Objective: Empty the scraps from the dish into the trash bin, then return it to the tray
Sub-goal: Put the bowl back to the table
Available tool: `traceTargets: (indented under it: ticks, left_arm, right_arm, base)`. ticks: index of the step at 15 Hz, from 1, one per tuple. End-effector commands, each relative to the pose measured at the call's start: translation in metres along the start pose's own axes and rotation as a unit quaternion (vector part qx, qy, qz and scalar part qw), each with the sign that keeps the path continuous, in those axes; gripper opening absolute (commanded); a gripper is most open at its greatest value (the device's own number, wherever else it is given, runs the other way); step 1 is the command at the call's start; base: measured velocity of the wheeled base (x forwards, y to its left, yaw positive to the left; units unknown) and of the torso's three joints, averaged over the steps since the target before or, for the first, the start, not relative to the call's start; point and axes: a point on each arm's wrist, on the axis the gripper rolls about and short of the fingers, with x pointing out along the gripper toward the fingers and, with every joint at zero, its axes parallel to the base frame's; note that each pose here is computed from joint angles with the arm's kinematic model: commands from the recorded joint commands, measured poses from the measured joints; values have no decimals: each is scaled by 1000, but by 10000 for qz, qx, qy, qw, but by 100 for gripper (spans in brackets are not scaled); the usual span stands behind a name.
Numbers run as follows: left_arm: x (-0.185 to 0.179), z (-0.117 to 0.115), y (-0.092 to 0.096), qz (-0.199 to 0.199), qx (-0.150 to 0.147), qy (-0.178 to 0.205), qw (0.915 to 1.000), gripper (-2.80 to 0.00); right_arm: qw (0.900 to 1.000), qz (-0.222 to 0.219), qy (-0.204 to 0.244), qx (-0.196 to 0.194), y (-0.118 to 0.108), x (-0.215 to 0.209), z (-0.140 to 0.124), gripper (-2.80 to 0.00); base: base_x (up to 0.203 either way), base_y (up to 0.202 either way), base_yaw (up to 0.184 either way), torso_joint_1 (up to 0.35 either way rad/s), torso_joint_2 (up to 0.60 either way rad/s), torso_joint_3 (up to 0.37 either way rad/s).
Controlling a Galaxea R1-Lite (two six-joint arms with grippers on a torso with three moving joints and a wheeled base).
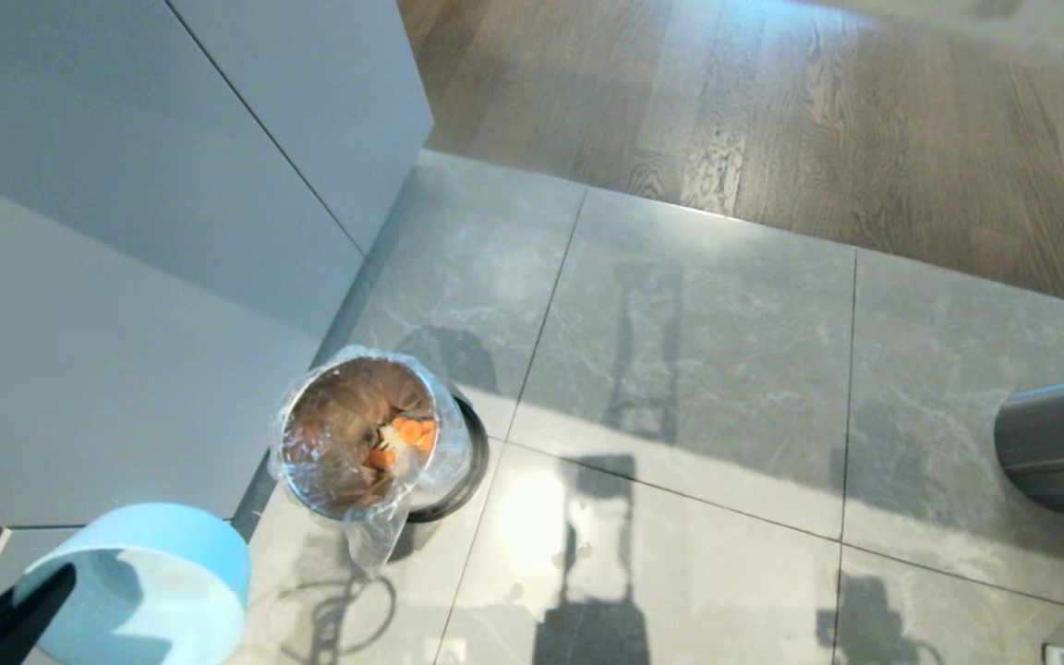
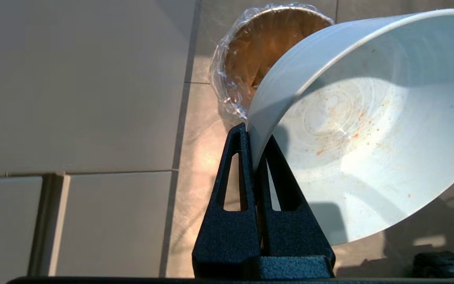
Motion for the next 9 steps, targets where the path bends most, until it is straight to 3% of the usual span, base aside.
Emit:
traceTargets:
  ticks: [1,5,9]
  left_arm:
    - [-16,-7,-1,38,-66,-343,9994,-280]
    - [-34,-31,-4,-30,-315,29,9995,-280]
    - [-36,-45,-7,-246,-507,636,9964,-280]
  right_arm:
    - [10000,0,-5,0,0,0,0,-280]
    - [10000,0,-7,0,0,0,0,-280]
    - [10000,0,-7,0,0,0,0,-280]
  base:
    - [0,0,0,0,0,0]
    - [0,0,0,0,0,0]
    - [0,0,0,0,0,0]
